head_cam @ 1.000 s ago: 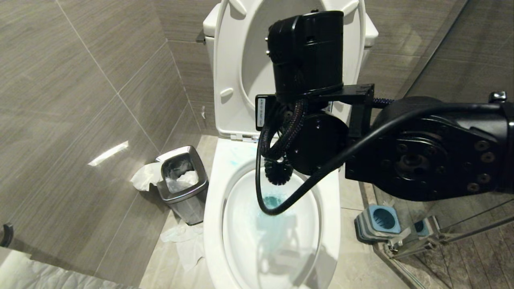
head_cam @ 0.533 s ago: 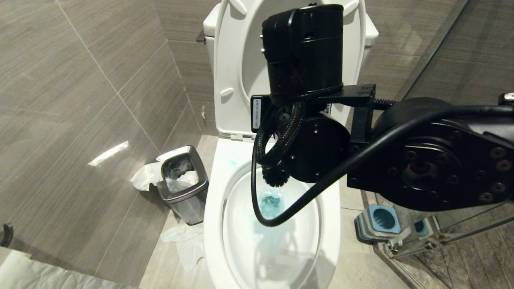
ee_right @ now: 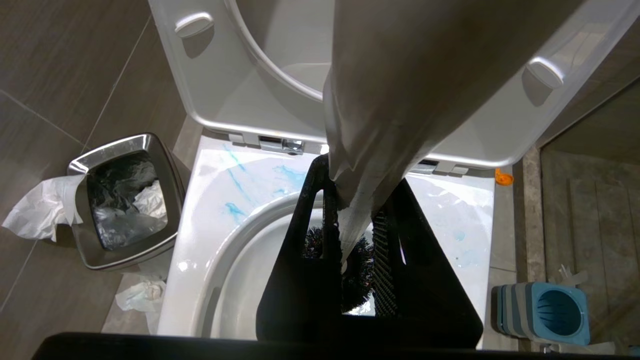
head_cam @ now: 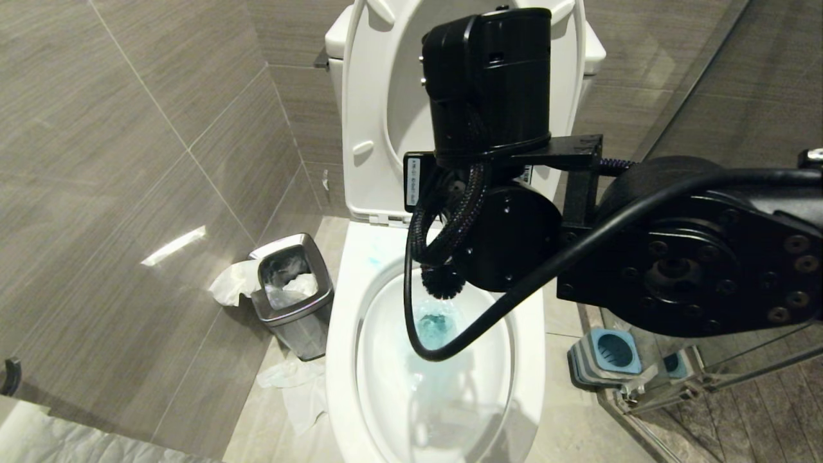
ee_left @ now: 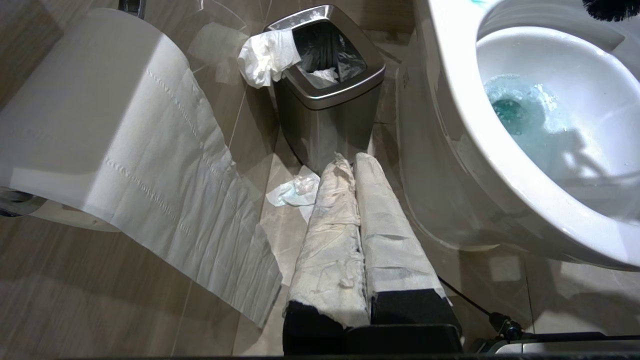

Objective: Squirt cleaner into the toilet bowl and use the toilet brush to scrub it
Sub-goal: Scrub the toilet bowl

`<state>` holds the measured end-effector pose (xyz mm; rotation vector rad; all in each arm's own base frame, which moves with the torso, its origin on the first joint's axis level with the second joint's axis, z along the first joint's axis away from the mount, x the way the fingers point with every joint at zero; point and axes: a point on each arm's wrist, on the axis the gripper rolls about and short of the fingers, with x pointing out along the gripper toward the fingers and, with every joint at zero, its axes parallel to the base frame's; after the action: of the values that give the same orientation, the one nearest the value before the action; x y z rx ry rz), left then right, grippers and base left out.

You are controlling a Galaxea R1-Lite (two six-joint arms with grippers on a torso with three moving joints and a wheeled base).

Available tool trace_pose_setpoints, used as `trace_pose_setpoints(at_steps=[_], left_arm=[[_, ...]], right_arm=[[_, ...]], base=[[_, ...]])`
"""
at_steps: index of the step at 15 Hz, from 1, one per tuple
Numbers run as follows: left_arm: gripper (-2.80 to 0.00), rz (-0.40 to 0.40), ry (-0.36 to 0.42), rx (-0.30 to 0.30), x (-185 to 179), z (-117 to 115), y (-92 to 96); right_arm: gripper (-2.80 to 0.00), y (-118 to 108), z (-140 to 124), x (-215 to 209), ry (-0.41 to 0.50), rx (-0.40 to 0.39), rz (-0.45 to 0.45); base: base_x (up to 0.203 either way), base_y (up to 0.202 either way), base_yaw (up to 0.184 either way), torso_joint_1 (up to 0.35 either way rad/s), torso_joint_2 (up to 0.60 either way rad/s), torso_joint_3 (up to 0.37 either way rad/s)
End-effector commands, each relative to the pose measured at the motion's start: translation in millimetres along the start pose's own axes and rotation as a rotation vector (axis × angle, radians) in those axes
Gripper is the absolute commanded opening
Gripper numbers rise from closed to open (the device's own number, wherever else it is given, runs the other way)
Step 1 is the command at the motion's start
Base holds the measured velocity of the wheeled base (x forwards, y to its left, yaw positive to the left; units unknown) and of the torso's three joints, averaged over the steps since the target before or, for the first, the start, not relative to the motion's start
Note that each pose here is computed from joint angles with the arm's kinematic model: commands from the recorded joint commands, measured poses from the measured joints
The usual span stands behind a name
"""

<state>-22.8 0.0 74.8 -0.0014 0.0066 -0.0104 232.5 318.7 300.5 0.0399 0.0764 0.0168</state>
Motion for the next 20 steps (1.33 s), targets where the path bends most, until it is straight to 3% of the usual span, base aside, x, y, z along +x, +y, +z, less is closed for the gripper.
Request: trace_pose_setpoints(at_steps=[1,20], left_arm=[[-2.80,0.000,0.004,0.000,0,0,0.0],[-2.80,0.000,0.003,0.000,0,0,0.0]], right_arm=[[-2.80,0,0,0,-0.001,0.000,-0.007],[-2.80,12,-16,-16,0.029,-0.050,0.043]], base=[[0.000,0.000,0.000,0.000,0.00,0.000],[0.000,0.000,0.000,0.000,0.00,0.000]])
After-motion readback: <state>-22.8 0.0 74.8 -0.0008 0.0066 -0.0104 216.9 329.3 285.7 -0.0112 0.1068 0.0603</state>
